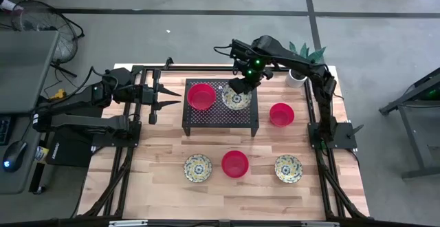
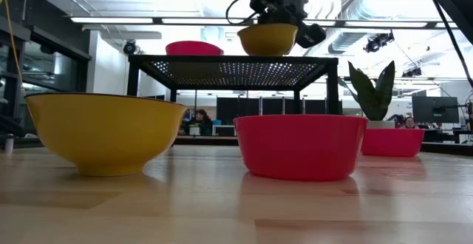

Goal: Pick & Place Mini bowls
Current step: Put the left yellow patterned bowl on the shelf

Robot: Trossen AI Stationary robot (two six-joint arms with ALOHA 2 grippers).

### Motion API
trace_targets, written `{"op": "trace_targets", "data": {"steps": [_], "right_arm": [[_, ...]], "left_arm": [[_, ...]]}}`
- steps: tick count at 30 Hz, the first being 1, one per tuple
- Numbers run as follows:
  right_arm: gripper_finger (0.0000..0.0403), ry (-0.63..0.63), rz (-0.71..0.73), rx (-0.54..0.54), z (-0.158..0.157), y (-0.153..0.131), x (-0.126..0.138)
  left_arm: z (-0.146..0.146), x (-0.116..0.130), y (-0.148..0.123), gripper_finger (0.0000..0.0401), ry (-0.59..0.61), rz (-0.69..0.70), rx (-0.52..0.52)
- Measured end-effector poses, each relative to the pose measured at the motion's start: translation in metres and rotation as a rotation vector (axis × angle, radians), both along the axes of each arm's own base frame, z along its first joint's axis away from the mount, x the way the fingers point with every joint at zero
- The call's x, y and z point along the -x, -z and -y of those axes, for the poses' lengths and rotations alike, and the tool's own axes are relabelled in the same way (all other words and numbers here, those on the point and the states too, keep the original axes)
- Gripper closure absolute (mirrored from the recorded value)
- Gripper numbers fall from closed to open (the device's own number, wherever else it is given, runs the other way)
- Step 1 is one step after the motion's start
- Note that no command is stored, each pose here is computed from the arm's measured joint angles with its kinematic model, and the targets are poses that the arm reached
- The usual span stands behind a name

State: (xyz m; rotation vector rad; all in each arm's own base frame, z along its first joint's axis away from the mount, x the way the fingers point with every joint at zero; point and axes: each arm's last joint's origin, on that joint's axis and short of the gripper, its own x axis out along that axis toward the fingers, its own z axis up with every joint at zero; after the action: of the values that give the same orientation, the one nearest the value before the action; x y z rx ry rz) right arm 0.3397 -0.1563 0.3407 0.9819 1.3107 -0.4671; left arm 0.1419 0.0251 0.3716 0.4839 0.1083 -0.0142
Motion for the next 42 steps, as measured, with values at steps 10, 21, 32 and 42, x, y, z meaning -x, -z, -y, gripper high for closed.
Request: {"op": "trace_targets", "data": {"steps": [10, 21, 32, 42], "right_arm": [[0.0398, -0.016, 0.013, 0.034, -0.002, -0.008, 0.010], [0.0398, 0.152, 0.098, 0.035, -0.015, 0.001, 0.057], [0.0398, 0.270, 0.092, -0.077, -0.030, 0.030, 0.051], [0.0398, 0.336, 0.129, -0.091, -0.031, 0.028, 0.045]], "left_arm": [[0.000, 0.000, 0.000, 0.0318, 0.000, 0.000, 0.000], [0.000, 0.002, -0.001, 0.0318, -0.001, 0.006, 0.010], [0.001, 0.002, -0.001, 0.0318, 0.011, 0.005, 0.023], [0.001, 0.002, -0.001, 0.0318, 0.013, 0.005, 0.032]]}}
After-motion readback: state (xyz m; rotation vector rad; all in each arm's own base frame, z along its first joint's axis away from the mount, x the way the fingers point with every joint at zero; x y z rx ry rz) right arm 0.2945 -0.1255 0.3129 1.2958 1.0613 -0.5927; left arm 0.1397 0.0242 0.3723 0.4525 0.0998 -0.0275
